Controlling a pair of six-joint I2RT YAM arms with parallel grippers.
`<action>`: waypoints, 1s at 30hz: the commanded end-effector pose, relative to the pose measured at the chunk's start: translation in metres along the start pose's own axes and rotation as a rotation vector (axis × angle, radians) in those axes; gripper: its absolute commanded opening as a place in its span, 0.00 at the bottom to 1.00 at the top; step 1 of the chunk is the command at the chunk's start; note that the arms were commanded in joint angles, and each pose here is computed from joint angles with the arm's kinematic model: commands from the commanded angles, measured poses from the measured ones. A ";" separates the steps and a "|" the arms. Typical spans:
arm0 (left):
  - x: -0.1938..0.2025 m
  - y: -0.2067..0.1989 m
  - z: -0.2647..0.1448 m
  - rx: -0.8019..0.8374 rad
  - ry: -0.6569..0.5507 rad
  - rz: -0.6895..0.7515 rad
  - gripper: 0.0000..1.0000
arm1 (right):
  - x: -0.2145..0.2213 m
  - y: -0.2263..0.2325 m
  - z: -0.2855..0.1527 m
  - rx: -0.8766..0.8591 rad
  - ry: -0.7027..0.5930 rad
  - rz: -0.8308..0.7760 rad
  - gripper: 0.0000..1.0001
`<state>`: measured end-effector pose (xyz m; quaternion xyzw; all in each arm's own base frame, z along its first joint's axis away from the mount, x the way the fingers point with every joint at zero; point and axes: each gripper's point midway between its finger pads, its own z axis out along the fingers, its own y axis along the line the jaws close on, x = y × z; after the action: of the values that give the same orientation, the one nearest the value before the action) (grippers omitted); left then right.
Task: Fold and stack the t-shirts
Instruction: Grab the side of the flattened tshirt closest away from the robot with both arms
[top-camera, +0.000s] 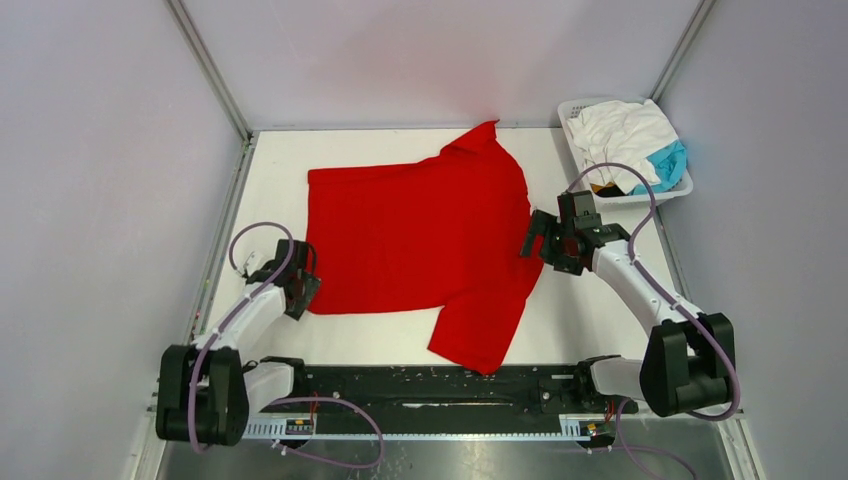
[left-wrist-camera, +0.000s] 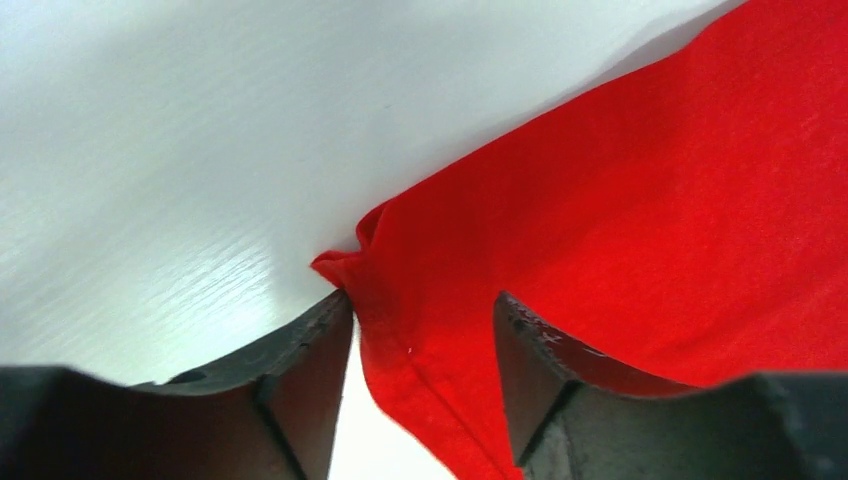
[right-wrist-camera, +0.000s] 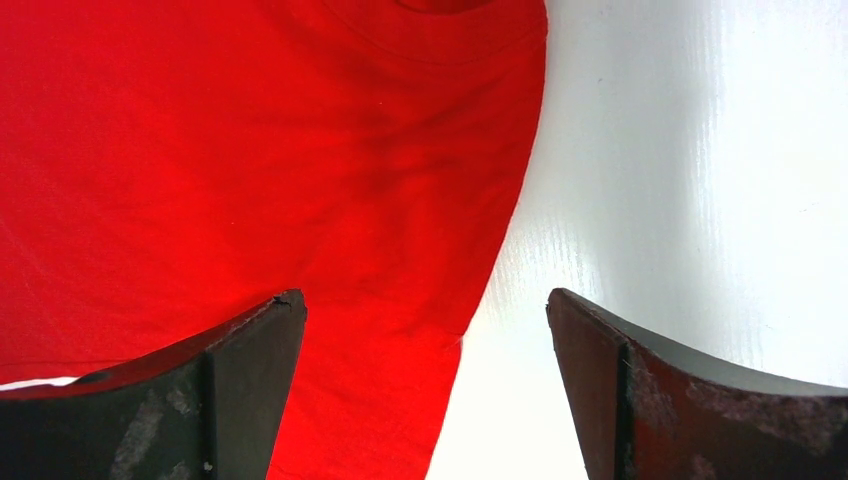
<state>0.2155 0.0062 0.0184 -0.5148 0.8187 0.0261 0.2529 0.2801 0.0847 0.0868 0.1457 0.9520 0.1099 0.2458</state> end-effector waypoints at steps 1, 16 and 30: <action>-0.001 -0.011 0.011 -0.014 0.007 -0.023 0.47 | -0.007 -0.005 -0.007 0.031 -0.051 -0.023 0.99; -0.005 -0.010 0.001 0.005 -0.001 0.015 0.00 | 0.059 0.020 -0.023 0.085 0.021 -0.232 0.98; -0.012 -0.008 -0.007 0.004 -0.017 0.067 0.00 | 0.248 0.060 -0.037 -0.067 0.379 -0.787 0.76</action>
<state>0.2185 0.0070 0.0221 -0.4923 0.8344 0.0375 0.2451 0.0923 0.2154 0.0418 -0.2445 0.9571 0.0739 0.1370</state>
